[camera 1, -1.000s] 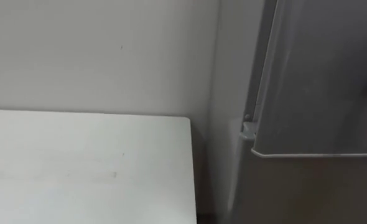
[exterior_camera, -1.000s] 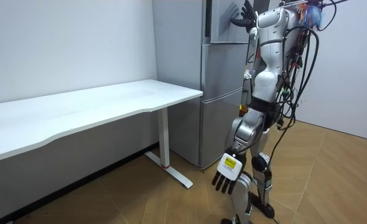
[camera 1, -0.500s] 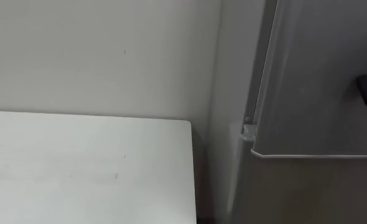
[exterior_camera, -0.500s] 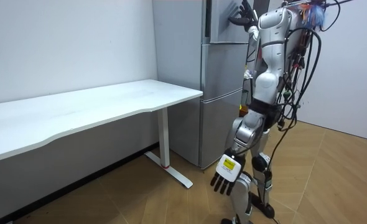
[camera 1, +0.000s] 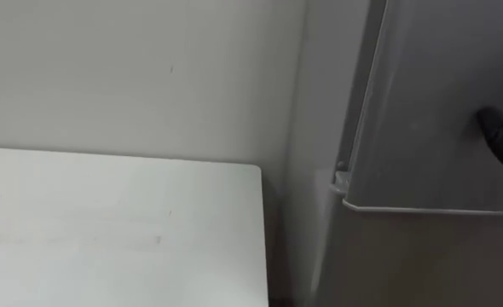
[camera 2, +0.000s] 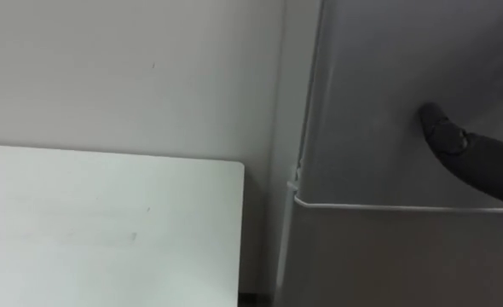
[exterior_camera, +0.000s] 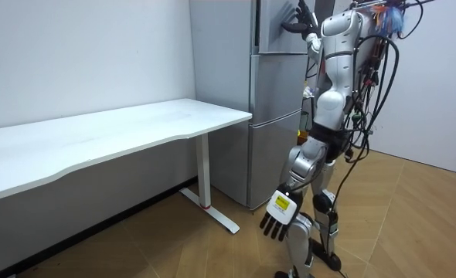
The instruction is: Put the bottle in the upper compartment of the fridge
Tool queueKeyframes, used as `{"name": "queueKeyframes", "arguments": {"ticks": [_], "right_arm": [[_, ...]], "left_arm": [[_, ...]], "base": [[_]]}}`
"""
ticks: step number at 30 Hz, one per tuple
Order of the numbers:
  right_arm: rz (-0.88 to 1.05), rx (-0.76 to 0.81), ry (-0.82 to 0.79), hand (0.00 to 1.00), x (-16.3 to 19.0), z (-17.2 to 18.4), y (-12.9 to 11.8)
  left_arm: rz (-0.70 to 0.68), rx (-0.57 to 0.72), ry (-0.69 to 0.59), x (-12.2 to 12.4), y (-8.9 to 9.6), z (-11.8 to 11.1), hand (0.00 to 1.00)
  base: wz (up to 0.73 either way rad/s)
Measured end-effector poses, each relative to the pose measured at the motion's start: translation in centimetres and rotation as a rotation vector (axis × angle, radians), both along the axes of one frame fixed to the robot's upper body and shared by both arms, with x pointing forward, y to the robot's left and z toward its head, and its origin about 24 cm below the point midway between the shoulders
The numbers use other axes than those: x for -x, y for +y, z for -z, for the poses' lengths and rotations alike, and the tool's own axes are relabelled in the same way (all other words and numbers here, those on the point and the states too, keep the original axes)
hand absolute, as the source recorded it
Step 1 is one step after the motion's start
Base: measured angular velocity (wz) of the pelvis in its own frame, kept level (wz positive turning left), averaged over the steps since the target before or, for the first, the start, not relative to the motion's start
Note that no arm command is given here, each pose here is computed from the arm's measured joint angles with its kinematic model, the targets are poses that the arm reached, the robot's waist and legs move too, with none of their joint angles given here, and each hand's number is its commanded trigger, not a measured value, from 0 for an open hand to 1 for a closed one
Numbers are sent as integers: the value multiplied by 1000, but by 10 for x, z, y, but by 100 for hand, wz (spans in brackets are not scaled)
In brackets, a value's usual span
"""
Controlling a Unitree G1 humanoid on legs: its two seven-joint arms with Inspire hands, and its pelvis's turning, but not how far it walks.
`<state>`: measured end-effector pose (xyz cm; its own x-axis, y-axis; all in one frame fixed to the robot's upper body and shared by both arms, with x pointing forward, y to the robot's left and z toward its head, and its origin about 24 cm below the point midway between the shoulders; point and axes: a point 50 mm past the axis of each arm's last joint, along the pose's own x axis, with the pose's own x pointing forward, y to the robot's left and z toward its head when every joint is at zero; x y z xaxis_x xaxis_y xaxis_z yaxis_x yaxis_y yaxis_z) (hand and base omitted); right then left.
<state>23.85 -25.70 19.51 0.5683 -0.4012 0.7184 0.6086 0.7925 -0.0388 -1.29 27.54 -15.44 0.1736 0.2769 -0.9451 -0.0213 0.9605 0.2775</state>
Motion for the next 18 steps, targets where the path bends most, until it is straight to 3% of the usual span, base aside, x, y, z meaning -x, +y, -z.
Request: {"name": "queueKeyframes", "arguments": {"ticks": [18], "right_arm": [[71, 132, 167, 0, -28, 21, 1]], "left_arm": [[68, 23, 71, -3, -2, 1, 0]], "base": [[0]]}}
